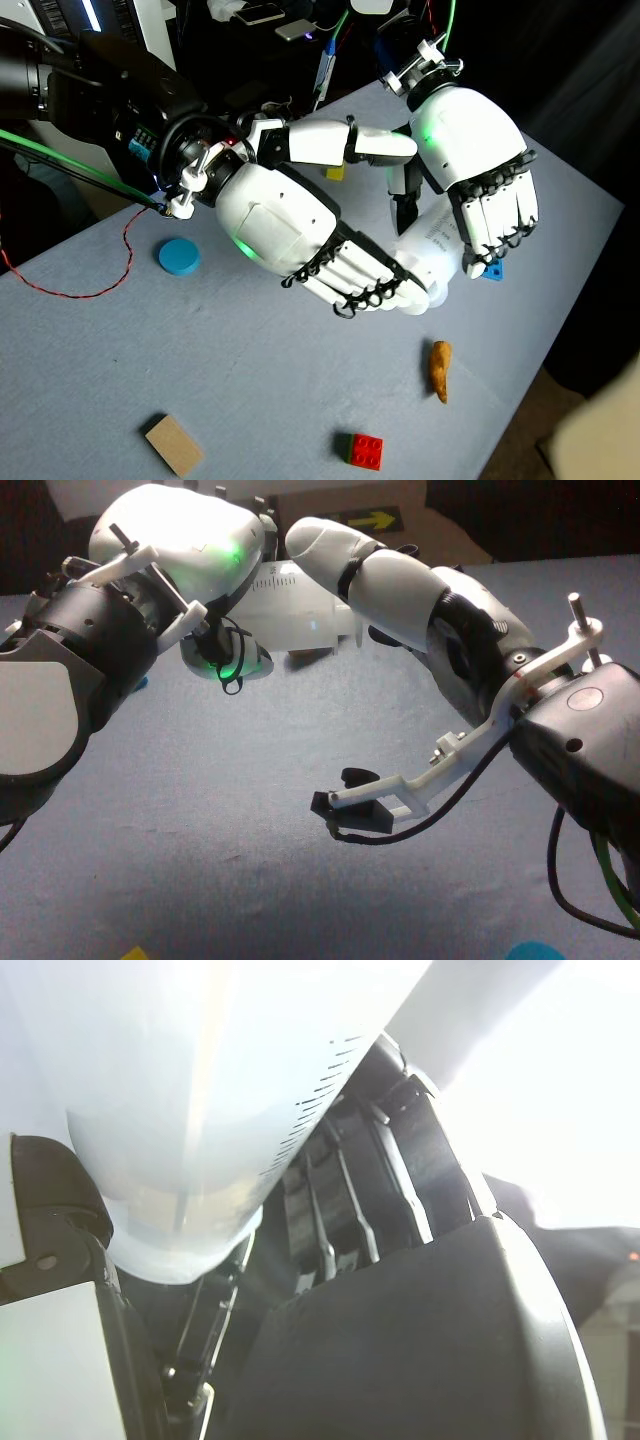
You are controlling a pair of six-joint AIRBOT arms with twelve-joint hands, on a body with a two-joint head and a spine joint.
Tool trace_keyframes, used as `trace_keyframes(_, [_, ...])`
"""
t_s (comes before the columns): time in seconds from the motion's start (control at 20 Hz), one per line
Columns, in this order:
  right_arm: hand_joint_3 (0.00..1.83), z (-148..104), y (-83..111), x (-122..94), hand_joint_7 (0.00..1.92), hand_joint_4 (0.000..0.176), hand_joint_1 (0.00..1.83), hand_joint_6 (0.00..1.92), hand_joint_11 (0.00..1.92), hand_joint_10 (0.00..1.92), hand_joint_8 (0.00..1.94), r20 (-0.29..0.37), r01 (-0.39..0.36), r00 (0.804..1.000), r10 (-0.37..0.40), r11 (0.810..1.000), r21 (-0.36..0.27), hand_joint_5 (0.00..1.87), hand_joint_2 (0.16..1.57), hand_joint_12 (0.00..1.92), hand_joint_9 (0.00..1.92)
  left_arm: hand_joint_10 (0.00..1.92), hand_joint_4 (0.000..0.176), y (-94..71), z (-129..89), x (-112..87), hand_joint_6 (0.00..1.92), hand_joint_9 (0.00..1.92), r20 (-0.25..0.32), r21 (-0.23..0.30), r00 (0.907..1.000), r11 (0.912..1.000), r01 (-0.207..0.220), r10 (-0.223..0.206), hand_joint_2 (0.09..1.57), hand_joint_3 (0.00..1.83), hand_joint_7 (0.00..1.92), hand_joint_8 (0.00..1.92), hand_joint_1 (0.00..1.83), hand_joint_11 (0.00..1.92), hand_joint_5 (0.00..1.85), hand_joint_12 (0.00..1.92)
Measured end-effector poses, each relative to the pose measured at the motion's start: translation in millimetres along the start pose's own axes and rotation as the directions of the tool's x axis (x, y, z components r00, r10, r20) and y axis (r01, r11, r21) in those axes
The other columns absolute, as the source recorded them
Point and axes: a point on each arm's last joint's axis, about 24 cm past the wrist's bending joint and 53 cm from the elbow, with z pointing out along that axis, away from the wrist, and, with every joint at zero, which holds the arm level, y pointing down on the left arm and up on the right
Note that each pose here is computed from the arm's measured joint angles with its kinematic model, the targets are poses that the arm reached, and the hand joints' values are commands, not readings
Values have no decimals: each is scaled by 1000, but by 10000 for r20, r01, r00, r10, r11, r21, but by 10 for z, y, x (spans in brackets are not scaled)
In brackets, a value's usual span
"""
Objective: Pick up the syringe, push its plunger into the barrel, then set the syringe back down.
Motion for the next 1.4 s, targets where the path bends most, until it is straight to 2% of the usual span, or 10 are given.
trace_keyframes(0.3, [0,-260,299,-173,155,0,273,0,0,0,0,-45,992,9950,-997,9930,-638,150,980,494,153,1320,0,-170,-16,-20,1032,854,30,442,9998,9988,213,-214,1162,1,832,1210,1491,630,834,1660])
trace_keyframes(0.35, [0,-286,338,-202,153,0,280,1,0,1,0,5,1197,9928,-1199,9902,-724,149,980,490,153,1386,0,-194,-20,-13,1055,838,15,497,9998,9985,213,-214,1165,0,846,1213,1392,628,835,1509])
trace_keyframes(0.4, [0,-323,416,-238,159,0,286,1,0,1,2,32,1488,9888,-1491,9844,-935,160,974,489,155,1318,0,-227,-18,25,1038,858,-99,569,9996,9980,262,-257,1161,0,828,1204,1487,637,835,1651])
trace_keyframes(0.55, [1,-388,591,-298,147,0,282,0,0,0,0,125,2015,9793,-2018,9689,-1439,150,978,475,145,1291,0,-279,-49,107,1017,867,-337,719,9993,9972,200,-176,1156,0,828,1182,1490,650,855,1668])
trace_keyframes(0.75, [1,-452,739,-605,147,0,259,0,0,0,0,871,2182,9745,-2066,9633,-1560,151,982,465,142,1294,0,-319,-112,301,981,858,-764,792,9969,9966,232,-171,1156,0,831,1188,1489,634,879,1689])
trace_keyframes(0.95, [2,-619,616,-804,156,0,271,0,0,1,0,1434,3555,9297,-3392,9282,-1097,154,984,469,149,1299,0,-311,-165,524,952,859,-1053,626,9942,9976,302,-235,1152,1,850,1168,1489,631,896,1681])
trace_keyframes(1.1, [0,-693,481,-837,157,0,271,1,0,0,0,1452,4853,8696,-4719,8711,-753,158,981,458,150,1386,0,-261,-212,708,981,848,-1339,479,9908,9985,269,-203,1152,0,870,1174,1372,642,888,1458])
trace_keyframes(1.15, [0,-711,483,-839,153,0,278,0,0,0,0,1482,5186,8503,-5050,8519,-729,153,979,446,144,1325,0,-239,-228,756,966,866,-1390,427,9901,9988,243,-182,1155,0,851,1180,1466,624,879,1629])
trace_keyframes(1.3, [0,-726,558,-749,160,0,254,2,0,4,2,1461,6218,7815,-6066,7766,-1011,152,986,439,145,1303,0,-160,-239,870,977,859,-1486,194,9887,9996,200,-169,1158,1,826,1205,1489,631,870,1684])
trace_keyframes(1.4, [0,-774,614,-569,163,0,257,5,0,3,3,1264,7411,6710,-7306,6552,-1465,161,986,442,144,1352,0,-134,-236,934,1004,842,-1502,165,9886,9998,113,-87,1167,1,818,1242,1488,576,869,1667])
